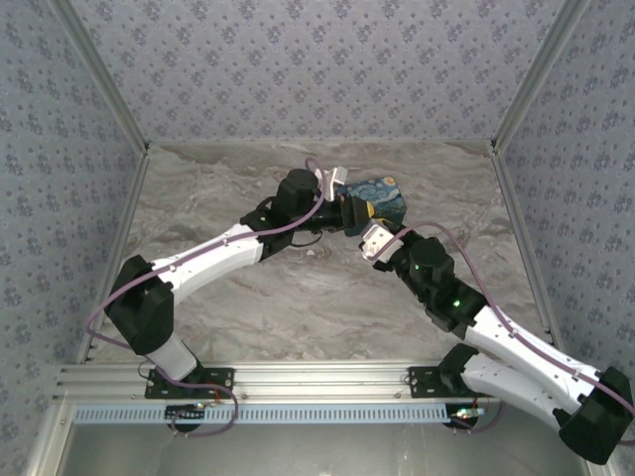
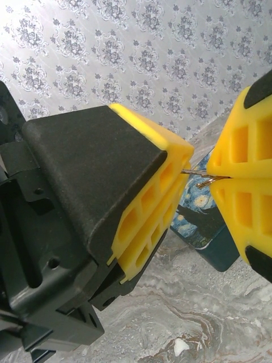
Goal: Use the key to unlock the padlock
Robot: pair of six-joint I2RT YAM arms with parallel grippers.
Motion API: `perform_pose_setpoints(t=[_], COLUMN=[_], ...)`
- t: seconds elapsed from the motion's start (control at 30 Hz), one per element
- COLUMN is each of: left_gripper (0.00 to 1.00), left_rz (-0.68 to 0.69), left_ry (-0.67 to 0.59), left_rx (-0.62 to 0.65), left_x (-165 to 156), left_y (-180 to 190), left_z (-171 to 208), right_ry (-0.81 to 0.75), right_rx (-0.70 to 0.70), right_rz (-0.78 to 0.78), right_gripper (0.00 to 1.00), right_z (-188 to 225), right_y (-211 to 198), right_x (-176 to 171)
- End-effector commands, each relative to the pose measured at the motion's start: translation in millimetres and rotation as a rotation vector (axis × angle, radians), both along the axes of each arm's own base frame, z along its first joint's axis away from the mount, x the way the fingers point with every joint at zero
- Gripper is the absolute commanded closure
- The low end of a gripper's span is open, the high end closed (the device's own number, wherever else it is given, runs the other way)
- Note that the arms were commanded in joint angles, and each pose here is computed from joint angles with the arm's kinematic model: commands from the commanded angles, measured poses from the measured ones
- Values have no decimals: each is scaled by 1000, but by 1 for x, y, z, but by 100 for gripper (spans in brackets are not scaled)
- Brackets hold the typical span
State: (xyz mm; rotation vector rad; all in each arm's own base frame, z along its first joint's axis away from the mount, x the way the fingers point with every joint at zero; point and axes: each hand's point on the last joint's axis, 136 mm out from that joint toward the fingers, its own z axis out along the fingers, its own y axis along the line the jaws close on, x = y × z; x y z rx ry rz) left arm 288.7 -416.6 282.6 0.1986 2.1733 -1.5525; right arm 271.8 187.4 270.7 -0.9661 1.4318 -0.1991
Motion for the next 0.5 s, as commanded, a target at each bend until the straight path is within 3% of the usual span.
perform_pose_setpoints(t=[0.0,0.33,0.47], left_gripper=[85,99,100], left_rz=[-20,-15,-12], left_ry=[-20,-36,-43], left_rx=[-19,-8,-4], left_x=[-2,-2,-1], left_y=[-6,-4,-3], left_z=[11,13,13], right_ry=[-32,-23,-9], right_rx=[9,4,0], right_rz=[-3,-13,-14], right_gripper=[100,100,100], right_z=[9,7,4], right_y=[-1,-2,-2], right_x=[-1,0,0])
